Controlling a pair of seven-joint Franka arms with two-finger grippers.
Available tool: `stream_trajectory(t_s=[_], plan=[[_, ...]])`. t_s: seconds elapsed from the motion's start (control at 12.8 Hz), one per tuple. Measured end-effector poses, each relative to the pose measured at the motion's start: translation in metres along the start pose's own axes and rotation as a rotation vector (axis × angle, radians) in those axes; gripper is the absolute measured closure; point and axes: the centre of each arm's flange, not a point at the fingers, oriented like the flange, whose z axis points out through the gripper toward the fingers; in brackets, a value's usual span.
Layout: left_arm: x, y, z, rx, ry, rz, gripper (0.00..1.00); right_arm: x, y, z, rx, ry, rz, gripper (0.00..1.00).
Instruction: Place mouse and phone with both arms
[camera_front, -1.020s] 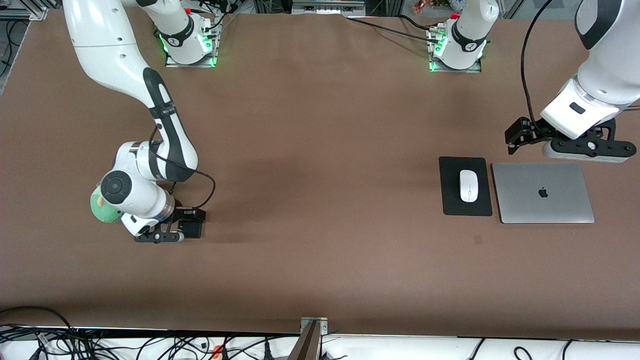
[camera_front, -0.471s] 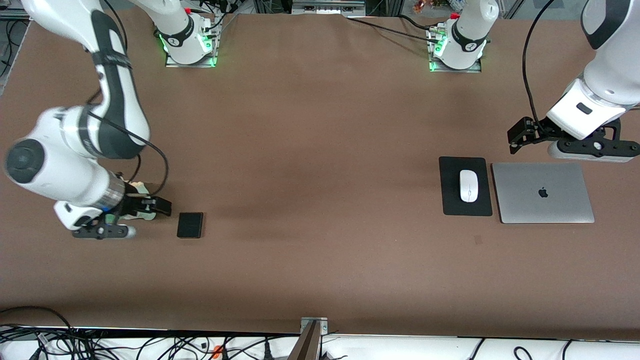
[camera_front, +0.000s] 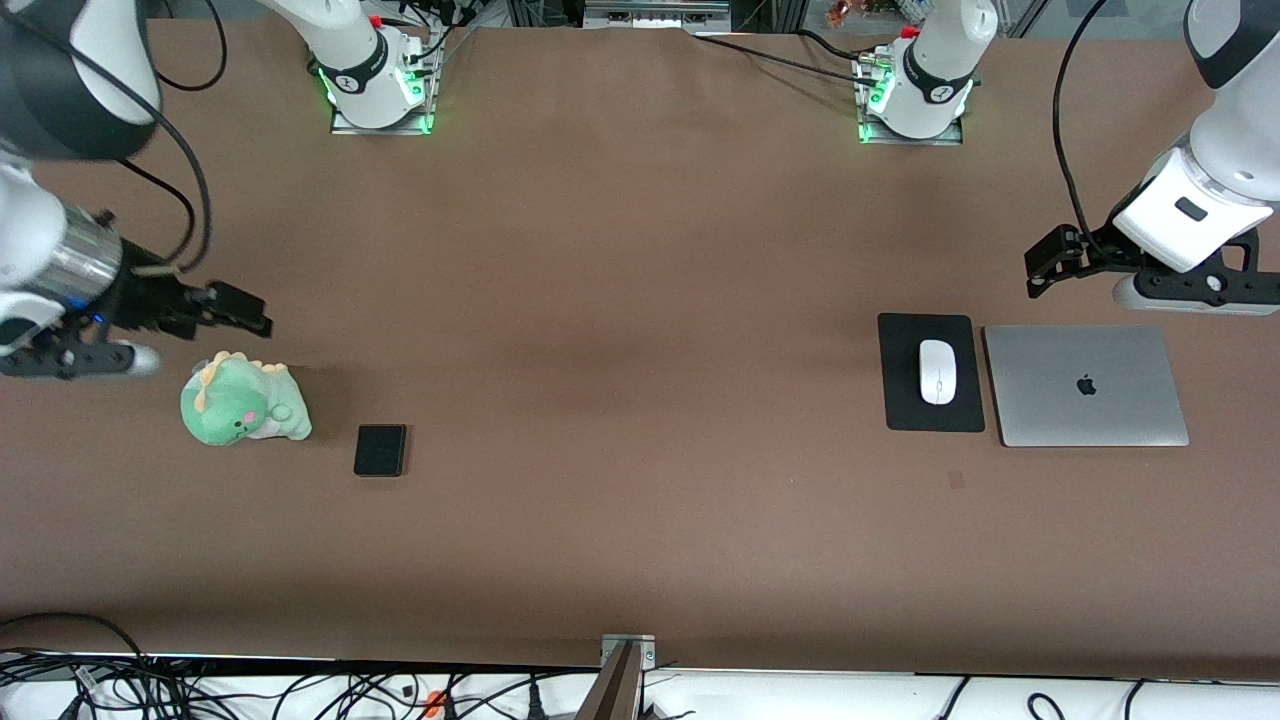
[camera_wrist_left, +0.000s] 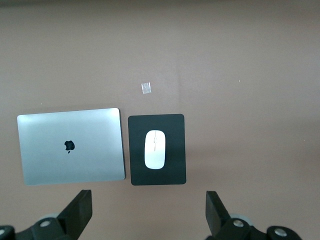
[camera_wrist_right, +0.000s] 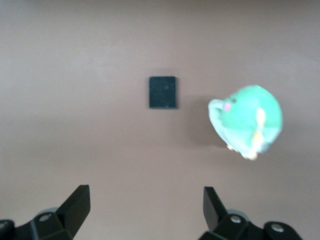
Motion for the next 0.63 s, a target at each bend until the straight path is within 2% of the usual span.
stream_trajectory(t_s=[0.24,0.39,0.63], plan=[[-0.003,0.0,-0.004,0.001,-0.002,-0.002,0.0,-0.024,0.01,-0.01,-0.028,-0.014,-0.004,0.0],[-0.003,-0.001,-0.004,0.001,-0.004,-0.002,0.0,-0.027,0.011,-0.011,-0.052,-0.014,-0.011,0.0],[-0.004,0.0,-0.003,0.002,-0.015,-0.001,0.0,-0.027,0.006,-0.01,-0.056,-0.015,-0.021,0.0]])
